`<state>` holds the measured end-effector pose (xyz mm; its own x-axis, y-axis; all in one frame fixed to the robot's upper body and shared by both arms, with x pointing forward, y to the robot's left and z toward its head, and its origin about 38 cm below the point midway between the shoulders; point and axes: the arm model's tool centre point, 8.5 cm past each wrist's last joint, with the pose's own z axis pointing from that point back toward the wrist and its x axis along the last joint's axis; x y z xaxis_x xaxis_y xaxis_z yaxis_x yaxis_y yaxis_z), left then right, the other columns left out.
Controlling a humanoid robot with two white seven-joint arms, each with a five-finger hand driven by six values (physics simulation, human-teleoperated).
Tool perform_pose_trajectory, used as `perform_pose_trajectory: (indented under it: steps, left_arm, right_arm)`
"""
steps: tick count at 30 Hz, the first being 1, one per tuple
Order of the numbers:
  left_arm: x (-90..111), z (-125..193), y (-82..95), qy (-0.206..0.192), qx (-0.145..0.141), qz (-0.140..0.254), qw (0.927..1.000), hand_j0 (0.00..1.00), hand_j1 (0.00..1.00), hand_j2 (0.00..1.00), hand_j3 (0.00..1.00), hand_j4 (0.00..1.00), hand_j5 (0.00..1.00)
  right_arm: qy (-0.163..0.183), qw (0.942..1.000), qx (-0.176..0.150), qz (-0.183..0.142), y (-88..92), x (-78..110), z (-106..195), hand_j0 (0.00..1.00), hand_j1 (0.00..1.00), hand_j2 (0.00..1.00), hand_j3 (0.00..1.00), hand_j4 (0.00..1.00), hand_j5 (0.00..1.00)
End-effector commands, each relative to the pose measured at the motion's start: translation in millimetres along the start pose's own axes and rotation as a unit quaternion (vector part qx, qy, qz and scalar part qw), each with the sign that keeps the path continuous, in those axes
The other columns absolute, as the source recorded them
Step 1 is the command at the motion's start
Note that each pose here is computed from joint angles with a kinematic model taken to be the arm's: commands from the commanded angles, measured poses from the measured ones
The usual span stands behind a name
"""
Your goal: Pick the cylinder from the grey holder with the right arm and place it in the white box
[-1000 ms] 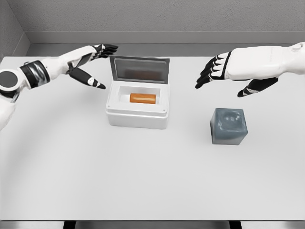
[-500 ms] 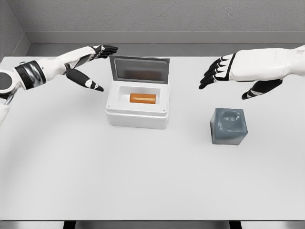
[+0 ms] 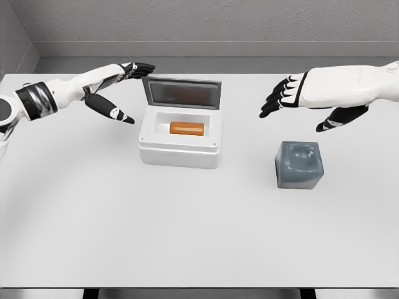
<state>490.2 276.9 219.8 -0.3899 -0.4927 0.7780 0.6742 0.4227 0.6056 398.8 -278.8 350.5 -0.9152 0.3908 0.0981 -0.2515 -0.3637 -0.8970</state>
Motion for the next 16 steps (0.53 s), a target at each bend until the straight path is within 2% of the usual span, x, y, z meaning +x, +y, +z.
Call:
perform_pose_trajectory:
  steps: [1,5,7,12,16]
  left_arm:
    - [2.9,1.6,2.0,-0.005,0.002,0.001,1.0,1.0,1.0,1.0,1.0,1.0,1.0]
    - [-4.6,13.4,9.4,0.007,0.013,0.006,0.9999,1.0,1.0,1.0,1.0,1.0,1.0]
    - [-27.2,32.3,18.9,0.032,0.045,0.03,0.9981,1.0,1.0,1.0,1.0,1.0,1.0]
    - [-65.6,64.7,19.3,0.09,0.061,0.053,0.9927,1.0,1.0,1.0,1.0,1.0,1.0]
    - [-72.5,71.8,21.7,0.099,0.07,0.06,0.9908,1.0,1.0,1.0,1.0,1.0,1.0]
  right_arm:
    - [0.0,1.0,-0.002,-0.002,-0.7,0.0,0.2,0.94,0.94,0.94,0.94,0.94,0.94]
    - [-0.002,1.0,-0.003,-0.002,-1.2,0.4,-1.5,0.96,0.96,0.96,0.96,0.96,0.96]
    - [-0.005,1.0,0.0,-0.008,3.8,0.0,-4.2,0.96,0.96,0.96,0.96,0.96,0.96]
    - [-0.001,0.9998,0.005,-0.02,14.2,-2.5,-2.5,1.0,1.0,1.0,1.0,1.0,1.0]
    - [0.006,0.9989,0.017,-0.044,36.3,-5.6,0.3,1.0,1.0,1.0,1.0,1.0,1.0]
